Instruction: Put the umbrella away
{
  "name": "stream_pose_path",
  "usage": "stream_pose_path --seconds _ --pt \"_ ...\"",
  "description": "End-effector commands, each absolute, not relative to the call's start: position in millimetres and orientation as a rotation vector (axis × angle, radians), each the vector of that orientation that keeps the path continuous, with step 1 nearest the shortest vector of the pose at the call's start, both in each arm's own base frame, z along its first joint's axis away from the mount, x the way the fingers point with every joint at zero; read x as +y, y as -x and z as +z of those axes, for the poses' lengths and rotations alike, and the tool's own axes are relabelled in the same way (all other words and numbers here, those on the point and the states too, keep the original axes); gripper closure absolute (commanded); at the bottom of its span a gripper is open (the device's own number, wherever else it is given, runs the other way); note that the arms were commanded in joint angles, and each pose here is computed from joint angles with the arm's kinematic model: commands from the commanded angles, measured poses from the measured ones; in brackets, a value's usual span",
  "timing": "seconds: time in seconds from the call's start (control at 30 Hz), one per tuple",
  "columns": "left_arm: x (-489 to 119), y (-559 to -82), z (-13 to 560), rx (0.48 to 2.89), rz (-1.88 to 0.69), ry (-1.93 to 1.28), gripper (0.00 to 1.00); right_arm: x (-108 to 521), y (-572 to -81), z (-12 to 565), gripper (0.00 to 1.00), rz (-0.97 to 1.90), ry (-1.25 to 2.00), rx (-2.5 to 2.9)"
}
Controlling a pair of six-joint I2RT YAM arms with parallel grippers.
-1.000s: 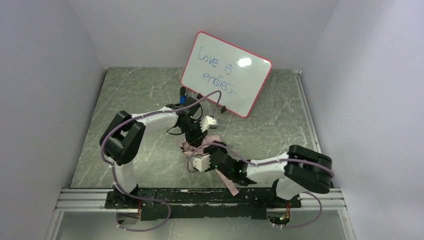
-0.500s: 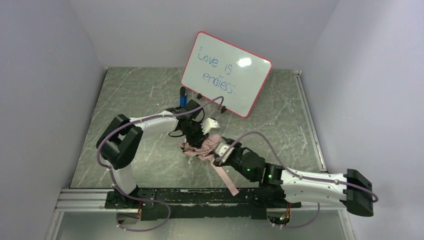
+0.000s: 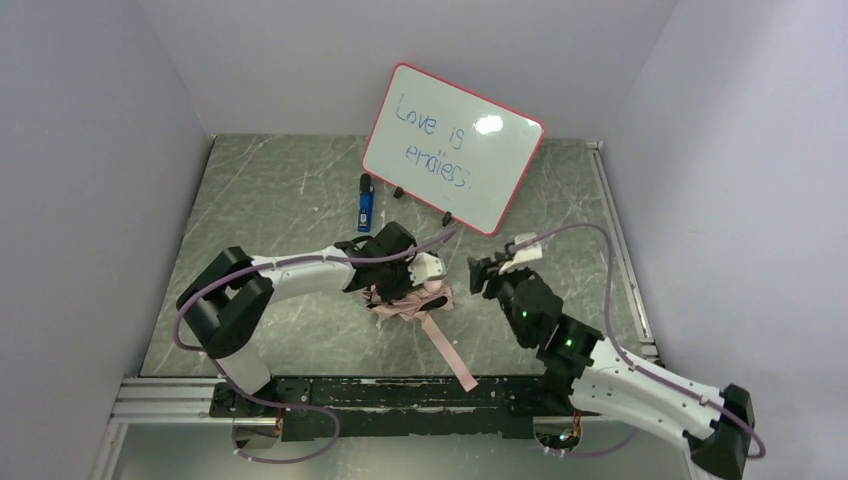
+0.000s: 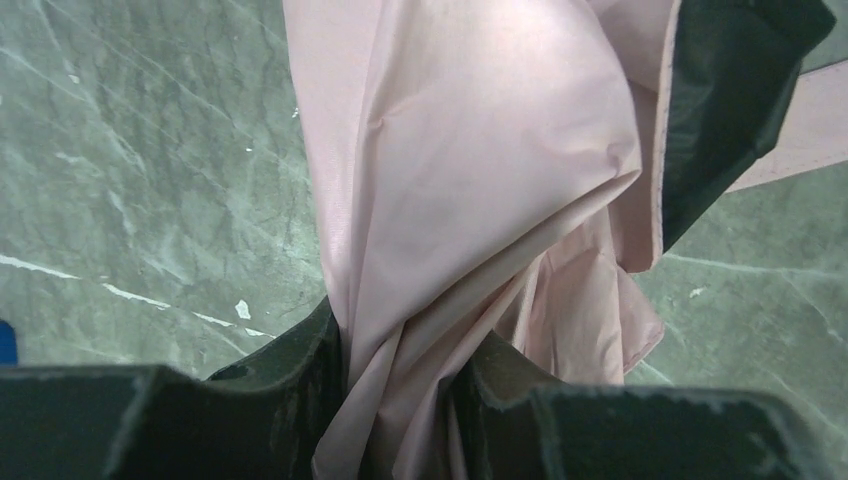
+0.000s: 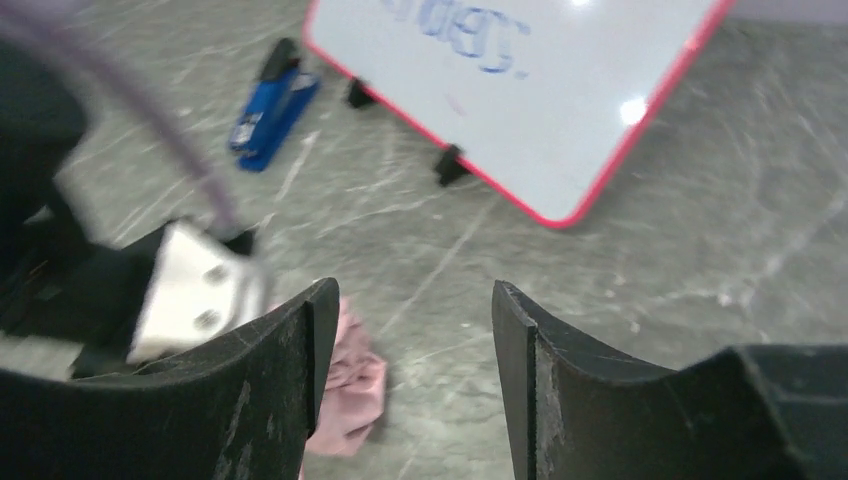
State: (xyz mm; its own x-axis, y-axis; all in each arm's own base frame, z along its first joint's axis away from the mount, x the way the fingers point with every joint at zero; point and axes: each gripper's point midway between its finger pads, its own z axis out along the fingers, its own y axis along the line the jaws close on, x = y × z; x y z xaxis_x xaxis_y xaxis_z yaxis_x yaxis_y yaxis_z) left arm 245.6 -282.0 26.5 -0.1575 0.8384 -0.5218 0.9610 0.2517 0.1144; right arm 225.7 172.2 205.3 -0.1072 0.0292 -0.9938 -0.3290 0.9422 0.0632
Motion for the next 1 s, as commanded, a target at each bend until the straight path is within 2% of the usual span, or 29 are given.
stream_pose_path --seconds 0.0,0.17,0.3,0.8,0.97 --pt "-252.4 -261.4 -3.4 2.103 -0.028 -1.585 0.95 140.3 -251.2 192.1 0.39 0.313 0.012 1.782" --pt "-252.3 -264.4 -3.3 2.071 0.072 -1.578 0.95 116.2 -283.6 174.1 0.37 0.274 -0.084 1.928" --pt "-250.7 -267.3 -5.8 2.069 0.103 -1.571 0.95 115.7 -289.2 161.2 0.37 0.279 -0.099 2.040" --pt "-249.1 -269.9 -11.2 2.073 0.133 -1.593 0.95 133.6 -194.9 86.1 0.41 0.572 -0.338 2.413" --pt "-247.4 -270.8 -12.2 2.082 0.149 -1.577 0.95 137.3 -170.8 64.8 0.42 0.585 -0.417 2.458"
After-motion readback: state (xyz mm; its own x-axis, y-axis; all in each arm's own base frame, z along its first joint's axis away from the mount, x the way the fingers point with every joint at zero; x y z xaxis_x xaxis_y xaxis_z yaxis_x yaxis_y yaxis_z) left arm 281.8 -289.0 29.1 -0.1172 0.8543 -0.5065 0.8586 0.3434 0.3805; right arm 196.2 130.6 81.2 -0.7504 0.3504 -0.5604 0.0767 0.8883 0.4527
